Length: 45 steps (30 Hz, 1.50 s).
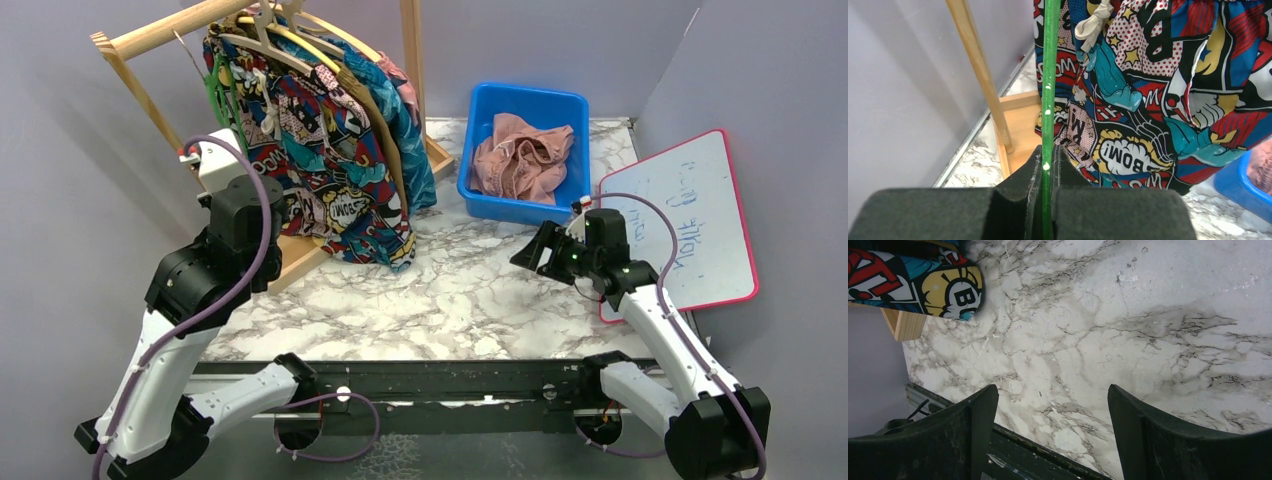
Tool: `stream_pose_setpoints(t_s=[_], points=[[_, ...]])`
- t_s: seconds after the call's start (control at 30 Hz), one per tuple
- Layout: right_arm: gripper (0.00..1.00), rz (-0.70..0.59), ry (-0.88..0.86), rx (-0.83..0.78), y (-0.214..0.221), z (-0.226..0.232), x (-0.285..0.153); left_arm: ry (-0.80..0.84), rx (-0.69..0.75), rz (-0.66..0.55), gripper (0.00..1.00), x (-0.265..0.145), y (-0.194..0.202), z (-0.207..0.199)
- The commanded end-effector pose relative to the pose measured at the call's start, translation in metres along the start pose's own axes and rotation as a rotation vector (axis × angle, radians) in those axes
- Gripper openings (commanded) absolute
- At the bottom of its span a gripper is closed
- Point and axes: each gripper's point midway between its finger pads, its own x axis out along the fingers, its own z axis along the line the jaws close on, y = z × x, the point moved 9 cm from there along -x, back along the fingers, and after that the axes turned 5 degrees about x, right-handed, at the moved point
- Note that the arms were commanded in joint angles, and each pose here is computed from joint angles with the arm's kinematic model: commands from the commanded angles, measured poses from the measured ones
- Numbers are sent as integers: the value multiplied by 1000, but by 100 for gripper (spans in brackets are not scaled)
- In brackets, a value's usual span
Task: Remove the shorts from the hanger
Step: Place the hanger on the clothes rod.
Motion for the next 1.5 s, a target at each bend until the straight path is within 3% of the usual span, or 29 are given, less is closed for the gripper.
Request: stream_pose_setpoints(t_s=[0.0, 0.3, 0.57, 0.9, 1.13, 1.27, 1.47], points=[[83, -13, 0, -16, -5, 3, -1, -100, -15, -98, 0, 9, -15, -2], [82, 5, -11, 5, -1, 2, 1, -127, 14, -168, 0, 11, -31, -2], [82, 12, -34, 15, 0, 4, 0, -179, 75, -156, 0, 17, -29, -7], [82, 14, -41, 8, 0, 6, -1, -155, 112, -105, 0, 31, -20, -21], [83, 16, -34, -1, 0, 4, -1, -150, 116, 10, 0, 72, -15, -10], [83, 18, -19, -2, 1, 3, -2, -134, 60, -40, 0, 68, -23, -3], [83, 18, -30, -23, 0, 3, -1, -116, 51, 16, 0, 69, -5, -2]])
